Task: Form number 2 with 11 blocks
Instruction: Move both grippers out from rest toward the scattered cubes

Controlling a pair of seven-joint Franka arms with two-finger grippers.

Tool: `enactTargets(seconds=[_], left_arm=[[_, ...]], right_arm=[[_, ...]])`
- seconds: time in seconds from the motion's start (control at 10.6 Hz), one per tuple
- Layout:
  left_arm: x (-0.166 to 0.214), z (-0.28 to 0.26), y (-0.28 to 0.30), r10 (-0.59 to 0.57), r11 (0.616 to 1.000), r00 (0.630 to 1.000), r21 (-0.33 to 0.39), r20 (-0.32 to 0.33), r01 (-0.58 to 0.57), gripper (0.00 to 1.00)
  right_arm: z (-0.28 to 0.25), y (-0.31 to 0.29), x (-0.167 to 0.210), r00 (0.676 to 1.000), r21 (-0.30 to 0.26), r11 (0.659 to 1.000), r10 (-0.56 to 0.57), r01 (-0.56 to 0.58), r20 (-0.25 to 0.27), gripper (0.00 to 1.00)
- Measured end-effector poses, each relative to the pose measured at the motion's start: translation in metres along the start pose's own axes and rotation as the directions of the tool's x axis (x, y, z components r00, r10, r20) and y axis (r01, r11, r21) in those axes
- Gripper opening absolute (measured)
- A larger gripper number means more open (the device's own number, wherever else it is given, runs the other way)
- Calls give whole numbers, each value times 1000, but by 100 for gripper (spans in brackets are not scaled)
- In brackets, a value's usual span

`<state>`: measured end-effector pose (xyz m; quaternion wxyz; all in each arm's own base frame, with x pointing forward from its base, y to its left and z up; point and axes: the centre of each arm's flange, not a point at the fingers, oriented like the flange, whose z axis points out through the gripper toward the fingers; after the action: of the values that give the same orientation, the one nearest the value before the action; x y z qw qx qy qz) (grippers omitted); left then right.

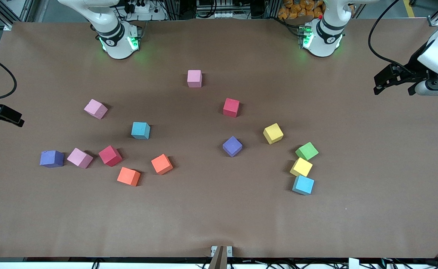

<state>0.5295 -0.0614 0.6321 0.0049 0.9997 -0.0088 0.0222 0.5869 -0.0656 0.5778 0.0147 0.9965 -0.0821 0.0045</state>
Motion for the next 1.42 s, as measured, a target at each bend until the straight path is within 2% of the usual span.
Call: enactTargets(seconds=[0.28,0.75,1.04,1.42], left_arm=[[0,0,0,12,1000,1000,0,2,-12,100],[0,4,0,54,999,998,0,13,-54,100],[1,23,-1,106,994,993,-1,50,-106,100],[7,47,-1,84,996,992,-1,95,-84,100]], right_arm=[[-8,-12,-1,1000,49,999,13,-13,-1,100],[-8,-12,-1,1000,49,999,13,-13,1,100],[-7,-12,0,1000,49,999,13,-13,2,100],[-3,-12,1,1000,49,999,13,-13,9,100]])
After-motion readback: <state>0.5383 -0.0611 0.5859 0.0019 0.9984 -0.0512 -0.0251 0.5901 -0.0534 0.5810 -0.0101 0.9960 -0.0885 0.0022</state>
